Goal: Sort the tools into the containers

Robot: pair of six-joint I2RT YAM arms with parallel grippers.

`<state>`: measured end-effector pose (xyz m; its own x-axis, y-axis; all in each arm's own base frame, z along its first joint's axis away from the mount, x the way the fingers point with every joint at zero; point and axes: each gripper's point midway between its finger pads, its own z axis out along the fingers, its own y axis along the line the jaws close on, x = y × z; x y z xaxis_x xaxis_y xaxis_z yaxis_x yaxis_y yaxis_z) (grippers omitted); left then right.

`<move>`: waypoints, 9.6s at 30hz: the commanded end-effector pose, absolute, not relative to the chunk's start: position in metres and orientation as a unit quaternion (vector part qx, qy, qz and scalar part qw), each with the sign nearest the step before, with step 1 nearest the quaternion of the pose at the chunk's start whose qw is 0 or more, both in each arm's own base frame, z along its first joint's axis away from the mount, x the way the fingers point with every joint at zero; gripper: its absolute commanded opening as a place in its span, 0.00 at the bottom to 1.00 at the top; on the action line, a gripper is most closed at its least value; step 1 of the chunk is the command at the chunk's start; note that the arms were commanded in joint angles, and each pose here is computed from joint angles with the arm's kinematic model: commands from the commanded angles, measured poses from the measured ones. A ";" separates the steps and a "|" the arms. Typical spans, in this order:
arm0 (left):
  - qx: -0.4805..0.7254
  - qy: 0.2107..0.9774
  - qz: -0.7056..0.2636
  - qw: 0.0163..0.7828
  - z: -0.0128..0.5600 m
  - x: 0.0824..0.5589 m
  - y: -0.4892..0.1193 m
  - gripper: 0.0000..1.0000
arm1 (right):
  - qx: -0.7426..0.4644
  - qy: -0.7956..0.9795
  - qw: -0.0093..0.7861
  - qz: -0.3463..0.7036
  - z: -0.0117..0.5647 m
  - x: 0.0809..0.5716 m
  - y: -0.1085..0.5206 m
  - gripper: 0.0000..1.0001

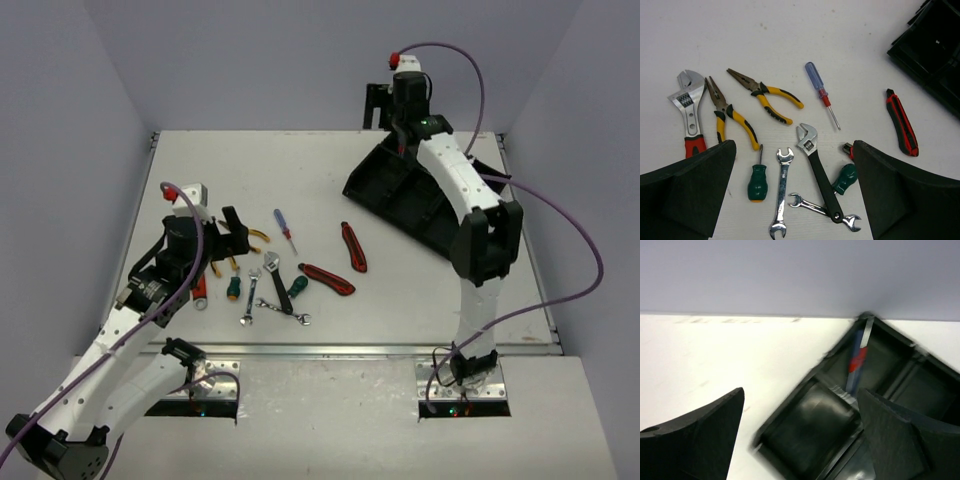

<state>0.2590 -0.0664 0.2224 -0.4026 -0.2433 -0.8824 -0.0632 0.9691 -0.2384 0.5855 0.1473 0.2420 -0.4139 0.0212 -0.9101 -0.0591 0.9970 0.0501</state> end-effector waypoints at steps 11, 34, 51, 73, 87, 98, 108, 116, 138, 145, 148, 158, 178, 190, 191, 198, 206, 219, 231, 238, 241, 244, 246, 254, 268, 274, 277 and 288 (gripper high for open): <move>-0.132 0.791 -0.084 0.592 0.258 0.256 -0.047 1.00 | -0.210 0.911 0.350 0.060 0.073 0.417 0.395 0.65; -0.119 0.786 -0.103 0.598 0.262 0.253 -0.053 1.00 | -0.211 0.937 0.264 0.094 0.005 0.422 0.391 0.04; -0.115 0.789 -0.104 0.595 0.261 0.254 -0.056 1.00 | 0.076 0.892 0.444 0.036 0.171 0.601 0.086 0.00; -0.093 0.809 -0.103 0.572 0.245 0.262 -0.066 1.00 | 0.067 0.860 0.505 -0.029 0.131 0.674 0.018 0.64; -0.099 0.805 -0.099 0.576 0.248 0.262 -0.063 1.00 | 0.047 0.830 0.548 0.090 0.297 0.592 0.080 0.99; -0.229 0.776 -0.009 0.588 0.254 0.255 -0.010 1.00 | -0.136 0.901 0.411 0.015 0.181 0.418 0.250 0.99; -0.251 0.763 0.000 0.595 0.258 0.251 0.000 1.00 | -0.057 0.936 0.346 0.034 0.103 0.337 0.303 0.99; -0.247 0.780 0.006 0.575 0.246 0.257 -0.005 1.00 | -0.044 0.956 0.278 0.080 0.079 0.315 0.346 0.97; -0.314 0.918 -0.019 0.243 0.048 0.233 -0.064 0.83 | -0.078 0.916 0.386 0.081 0.144 0.254 0.225 0.98; -0.324 0.918 0.010 0.230 0.020 0.225 -0.052 0.81 | -0.080 0.917 0.382 0.083 0.138 0.252 0.224 0.97; -0.327 0.917 0.009 0.230 0.014 0.226 -0.051 0.78 | -0.081 0.918 0.378 0.085 0.135 0.252 0.227 0.97; -0.309 0.924 -0.015 0.227 0.000 0.224 -0.059 0.45 | -0.084 0.922 0.367 0.092 0.132 0.253 0.235 0.96; -0.062 0.829 -0.394 0.393 0.139 0.232 -0.167 0.00 | -0.129 0.880 0.325 0.322 0.163 0.241 0.334 0.99; 0.106 0.684 -0.557 0.458 0.229 0.189 -0.206 0.00 | -0.137 0.743 0.365 0.544 0.240 0.213 0.373 0.80; 0.107 0.684 -0.558 0.458 0.229 0.189 -0.206 0.00 | -0.145 0.739 0.359 0.551 0.242 0.210 0.376 0.74; 0.108 0.690 -0.561 0.445 0.220 0.189 -0.208 0.00 | -0.165 0.724 0.331 0.583 0.248 0.202 0.393 0.58; 0.118 0.681 -0.565 0.451 0.222 0.184 -0.208 0.00 | -0.177 0.721 0.330 0.583 0.249 0.202 0.400 0.33; 0.115 0.682 -0.556 0.461 0.222 0.185 -0.205 0.52 | -0.189 0.725 0.340 0.569 0.246 0.205 0.400 0.00; 0.007 0.771 -0.395 0.499 0.215 0.224 -0.160 1.00 | -0.144 0.786 0.399 0.450 0.225 0.260 0.370 0.00; -0.069 0.818 -0.312 0.478 0.216 0.230 -0.129 1.00 | -0.060 0.824 0.413 0.384 0.211 0.327 0.305 0.00; -0.073 0.825 -0.294 0.477 0.231 0.228 -0.123 1.00 | -0.023 0.841 0.433 0.325 0.207 0.360 0.265 0.00; -0.057 0.822 -0.275 0.496 0.251 0.227 -0.117 1.00 | 0.035 0.853 0.456 0.252 0.210 0.399 0.208 0.00; -0.038 0.818 -0.263 0.510 0.256 0.227 -0.114 1.00 | 0.080 0.854 0.462 0.225 0.211 0.422 0.171 0.00; -0.044 0.822 -0.249 0.510 0.241 0.233 -0.110 1.00 | 0.205 0.846 0.491 0.036 0.213 0.519 0.035 0.00; -0.025 0.829 -0.264 0.492 0.233 0.233 -0.120 1.00 | 0.247 0.842 0.474 -0.074 0.158 0.618 -0.066 0.03; -0.022 0.834 -0.264 0.484 0.230 0.234 -0.122 1.00 | 0.249 0.844 0.471 -0.064 0.162 0.611 -0.064 0.47; -0.020 0.835 -0.264 0.483 0.231 0.235 -0.122 1.00 | 0.252 0.847 0.465 -0.056 0.171 0.603 -0.061 0.63; -0.063 0.885 -0.240 0.394 0.173 0.268 -0.141 1.00 | 0.167 0.876 0.439 0.108 0.247 0.513 0.043 0.67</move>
<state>0.2467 -0.1226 0.1877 -0.6517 -0.2972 -0.6978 0.0941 0.8813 -0.4632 0.5555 -0.0323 0.1808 -0.5355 0.4252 -0.7297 0.4293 0.8811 0.1984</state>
